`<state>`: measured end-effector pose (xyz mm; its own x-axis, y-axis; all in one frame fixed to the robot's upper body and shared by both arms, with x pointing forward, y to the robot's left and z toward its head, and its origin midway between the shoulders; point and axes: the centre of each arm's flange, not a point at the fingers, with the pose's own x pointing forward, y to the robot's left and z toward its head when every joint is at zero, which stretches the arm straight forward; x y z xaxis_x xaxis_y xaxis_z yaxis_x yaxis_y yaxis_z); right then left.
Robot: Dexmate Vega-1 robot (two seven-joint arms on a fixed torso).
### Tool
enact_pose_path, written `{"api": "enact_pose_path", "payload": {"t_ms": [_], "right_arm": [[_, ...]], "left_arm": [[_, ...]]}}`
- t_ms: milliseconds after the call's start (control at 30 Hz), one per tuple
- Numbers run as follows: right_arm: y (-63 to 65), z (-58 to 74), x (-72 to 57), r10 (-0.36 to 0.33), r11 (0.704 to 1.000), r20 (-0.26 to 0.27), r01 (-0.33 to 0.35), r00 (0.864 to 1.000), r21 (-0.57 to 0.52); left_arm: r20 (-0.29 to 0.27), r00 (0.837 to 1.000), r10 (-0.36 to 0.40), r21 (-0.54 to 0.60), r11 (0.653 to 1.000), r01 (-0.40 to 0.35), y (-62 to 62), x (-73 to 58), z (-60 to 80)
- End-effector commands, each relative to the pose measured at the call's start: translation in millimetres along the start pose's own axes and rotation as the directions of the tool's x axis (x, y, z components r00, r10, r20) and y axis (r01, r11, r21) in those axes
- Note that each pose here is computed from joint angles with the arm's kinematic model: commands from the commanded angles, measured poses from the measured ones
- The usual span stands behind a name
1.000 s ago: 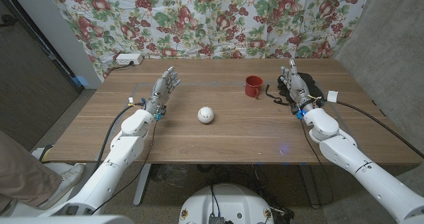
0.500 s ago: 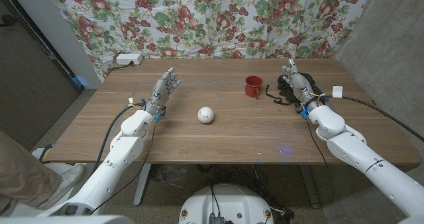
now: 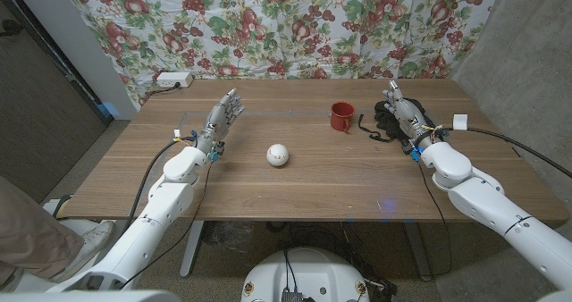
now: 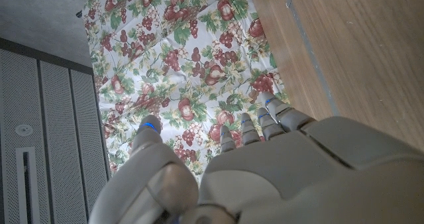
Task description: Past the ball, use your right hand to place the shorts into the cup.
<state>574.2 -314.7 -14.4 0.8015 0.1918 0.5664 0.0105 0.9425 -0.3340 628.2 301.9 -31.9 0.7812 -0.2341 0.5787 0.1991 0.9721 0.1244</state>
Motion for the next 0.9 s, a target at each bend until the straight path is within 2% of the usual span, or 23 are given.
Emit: {"api": "enact_pose_path", "payload": {"t_ms": [33, 267, 700, 900], "right_arm": [[0.1, 11.6, -6.1, 0.021, 0.995, -0.006, -0.022, 1.000, -0.102], [-2.1, 15.9, -9.2, 0.013, 0.987, -0.009, -0.015, 1.000, -0.160], [-9.9, 29.5, -9.1, 0.009, 0.956, -0.021, -0.015, 1.000, -0.292], [-12.9, 35.5, -9.9, -0.007, 0.919, -0.043, -0.010, 0.999, -0.394]], "left_arm": [[-0.003, 0.999, -0.043, 0.020, 0.999, 0.043, -2.8, 0.8, 5.3], [-0.012, 1.000, -0.026, 0.017, 1.000, 0.026, -3.4, -1.3, 5.6], [-0.038, 0.998, -0.047, 0.029, 0.998, 0.048, -10.3, -6.8, 4.5], [-0.029, 0.998, -0.061, 0.042, 0.997, 0.062, -12.2, 0.4, 8.3]]}}
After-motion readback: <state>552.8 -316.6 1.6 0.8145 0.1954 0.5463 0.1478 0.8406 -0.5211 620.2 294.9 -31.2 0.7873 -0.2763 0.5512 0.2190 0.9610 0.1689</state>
